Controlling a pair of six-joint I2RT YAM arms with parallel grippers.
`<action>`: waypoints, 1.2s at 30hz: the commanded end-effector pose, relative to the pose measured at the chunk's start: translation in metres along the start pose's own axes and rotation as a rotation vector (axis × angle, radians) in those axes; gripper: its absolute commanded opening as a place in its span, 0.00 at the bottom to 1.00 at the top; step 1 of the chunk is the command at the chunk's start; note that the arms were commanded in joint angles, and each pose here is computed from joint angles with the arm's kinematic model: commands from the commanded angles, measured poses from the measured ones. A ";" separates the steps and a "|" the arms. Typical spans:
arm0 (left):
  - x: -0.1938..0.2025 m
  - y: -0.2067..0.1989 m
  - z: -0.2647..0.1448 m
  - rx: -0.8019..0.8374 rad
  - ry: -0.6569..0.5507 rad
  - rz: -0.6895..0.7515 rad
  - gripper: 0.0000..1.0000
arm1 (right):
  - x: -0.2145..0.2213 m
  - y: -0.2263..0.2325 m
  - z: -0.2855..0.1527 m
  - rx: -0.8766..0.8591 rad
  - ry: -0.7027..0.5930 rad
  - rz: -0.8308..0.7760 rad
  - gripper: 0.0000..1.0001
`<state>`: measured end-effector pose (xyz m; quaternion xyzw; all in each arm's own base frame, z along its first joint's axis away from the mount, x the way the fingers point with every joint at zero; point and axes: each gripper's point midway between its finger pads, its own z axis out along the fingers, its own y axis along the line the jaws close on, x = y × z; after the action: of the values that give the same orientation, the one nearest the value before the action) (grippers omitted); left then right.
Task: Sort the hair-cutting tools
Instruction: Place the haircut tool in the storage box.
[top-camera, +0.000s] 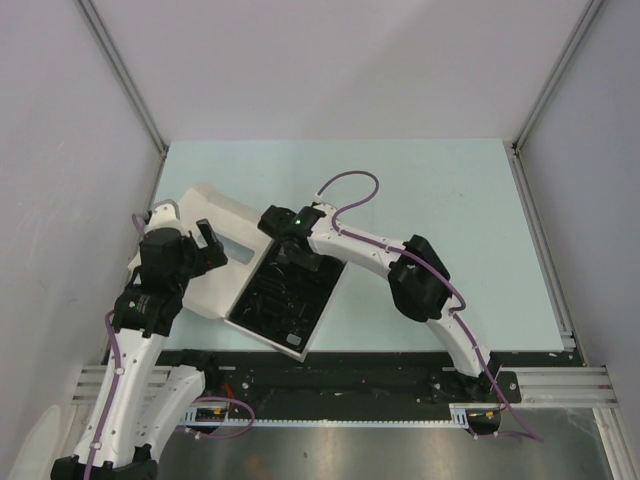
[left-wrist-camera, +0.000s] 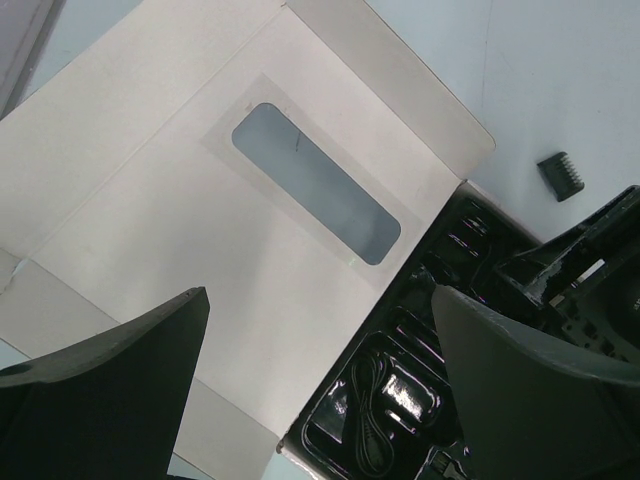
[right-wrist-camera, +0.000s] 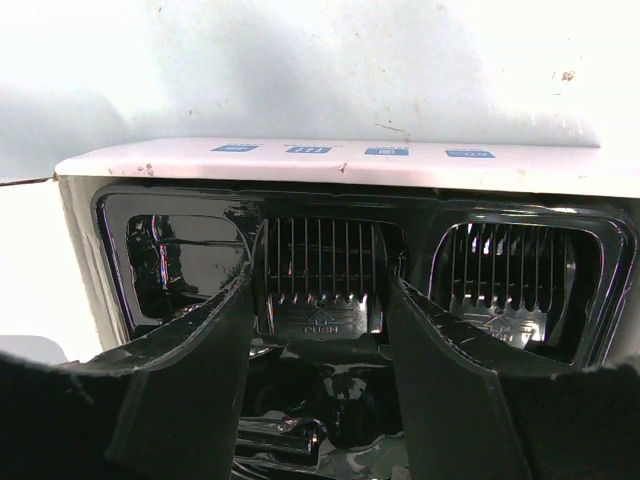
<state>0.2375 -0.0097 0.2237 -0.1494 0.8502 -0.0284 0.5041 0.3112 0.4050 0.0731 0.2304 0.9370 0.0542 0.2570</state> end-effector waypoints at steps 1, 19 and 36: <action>-0.004 0.003 -0.002 -0.012 -0.020 0.018 1.00 | -0.019 -0.009 -0.007 0.040 -0.078 -0.003 0.64; -0.003 0.004 -0.003 -0.017 -0.031 0.019 1.00 | -0.045 0.013 -0.055 -0.077 -0.238 -0.117 0.61; 0.001 -0.002 -0.001 0.010 -0.008 0.008 1.00 | -0.014 0.010 -0.019 -0.146 -0.058 -0.222 0.08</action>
<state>0.2357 -0.0076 0.2231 -0.1482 0.8489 -0.0218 0.5069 0.3098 0.4070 0.0907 0.1025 0.9437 0.0646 0.3077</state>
